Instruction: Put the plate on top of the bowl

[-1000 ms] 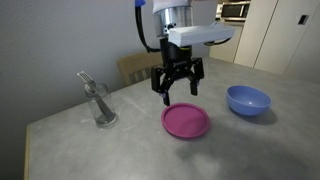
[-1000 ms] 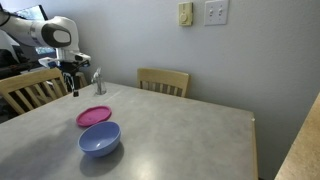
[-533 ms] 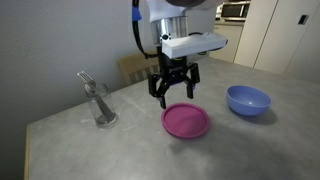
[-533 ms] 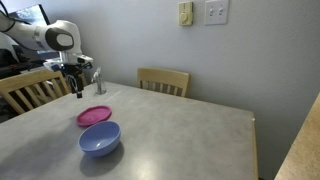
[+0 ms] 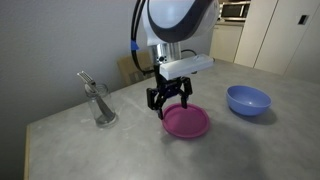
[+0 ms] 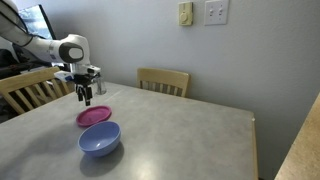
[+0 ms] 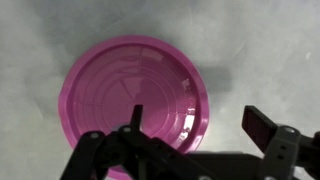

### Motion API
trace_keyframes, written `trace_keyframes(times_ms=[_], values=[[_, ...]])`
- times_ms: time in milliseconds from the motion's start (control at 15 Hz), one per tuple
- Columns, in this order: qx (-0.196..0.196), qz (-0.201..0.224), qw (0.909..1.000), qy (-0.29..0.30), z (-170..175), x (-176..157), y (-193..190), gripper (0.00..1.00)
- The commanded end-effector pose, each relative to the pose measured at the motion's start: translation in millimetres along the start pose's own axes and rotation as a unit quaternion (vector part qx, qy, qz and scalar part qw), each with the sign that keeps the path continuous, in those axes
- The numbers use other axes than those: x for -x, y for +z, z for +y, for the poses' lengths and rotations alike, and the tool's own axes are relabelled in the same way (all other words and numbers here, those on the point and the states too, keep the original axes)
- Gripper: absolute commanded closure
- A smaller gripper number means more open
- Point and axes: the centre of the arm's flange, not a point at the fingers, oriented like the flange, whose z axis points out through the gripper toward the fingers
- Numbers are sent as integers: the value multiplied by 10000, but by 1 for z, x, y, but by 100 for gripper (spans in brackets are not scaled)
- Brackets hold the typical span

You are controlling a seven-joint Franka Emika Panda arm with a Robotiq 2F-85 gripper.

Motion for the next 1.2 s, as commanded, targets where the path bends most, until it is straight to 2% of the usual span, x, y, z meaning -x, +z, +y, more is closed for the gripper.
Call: trace_keyframes(times_ms=[0,133,400,733,1133], values=[[11,-121,9994,-315,-10,-17,16,0],[74,-138,9993,-347,-8,-19,20,0],[120,-225,9986,-453,-14,-19,32,10],[187,-404,9975,-556,-20,-19,49,16],[285,-426,9976,-461,-11,-25,50,28]])
